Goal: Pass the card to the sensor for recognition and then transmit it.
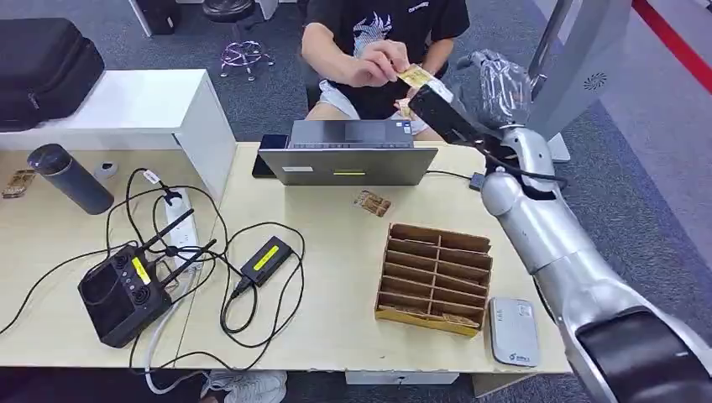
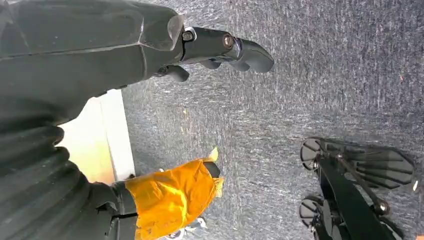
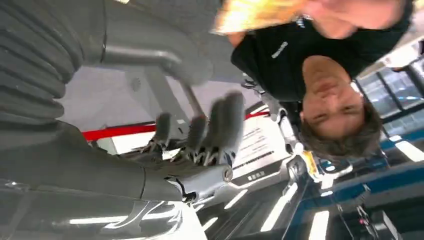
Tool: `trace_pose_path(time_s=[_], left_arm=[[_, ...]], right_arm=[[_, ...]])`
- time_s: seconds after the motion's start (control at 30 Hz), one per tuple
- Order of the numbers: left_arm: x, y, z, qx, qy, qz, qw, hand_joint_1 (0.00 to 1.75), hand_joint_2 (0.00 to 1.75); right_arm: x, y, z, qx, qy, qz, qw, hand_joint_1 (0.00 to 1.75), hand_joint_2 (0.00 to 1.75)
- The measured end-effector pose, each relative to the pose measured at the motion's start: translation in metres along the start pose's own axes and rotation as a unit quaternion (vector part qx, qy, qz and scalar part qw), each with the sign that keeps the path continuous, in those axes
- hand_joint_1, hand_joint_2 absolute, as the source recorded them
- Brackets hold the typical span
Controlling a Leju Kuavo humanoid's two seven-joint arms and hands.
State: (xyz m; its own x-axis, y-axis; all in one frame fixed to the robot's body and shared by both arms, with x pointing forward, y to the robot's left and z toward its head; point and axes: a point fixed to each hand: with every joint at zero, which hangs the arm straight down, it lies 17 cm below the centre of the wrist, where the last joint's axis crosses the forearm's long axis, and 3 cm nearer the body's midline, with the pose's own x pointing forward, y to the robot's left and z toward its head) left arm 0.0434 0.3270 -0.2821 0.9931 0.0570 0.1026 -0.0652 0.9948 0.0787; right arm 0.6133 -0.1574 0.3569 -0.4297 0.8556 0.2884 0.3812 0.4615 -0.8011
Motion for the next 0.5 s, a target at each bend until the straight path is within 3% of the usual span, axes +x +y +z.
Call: trace_pose_path(time_s=[0.47, 0.5], left_arm=[[-0.001, -0.002, 0.000, -0.001, 0.001, 0.001, 1.000, 0.00, 1.75], [-0.001, -0.002, 0.000, -0.001, 0.001, 0.001, 1.000, 0.00, 1.75]], right_arm=[[0.023, -0.009, 0.006, -0.027, -0.021, -0.038, 0.999, 1.75, 1.75], [0.024, -0.010, 0.006, -0.028, -0.021, -0.039, 0.999, 1.54, 1.75]])
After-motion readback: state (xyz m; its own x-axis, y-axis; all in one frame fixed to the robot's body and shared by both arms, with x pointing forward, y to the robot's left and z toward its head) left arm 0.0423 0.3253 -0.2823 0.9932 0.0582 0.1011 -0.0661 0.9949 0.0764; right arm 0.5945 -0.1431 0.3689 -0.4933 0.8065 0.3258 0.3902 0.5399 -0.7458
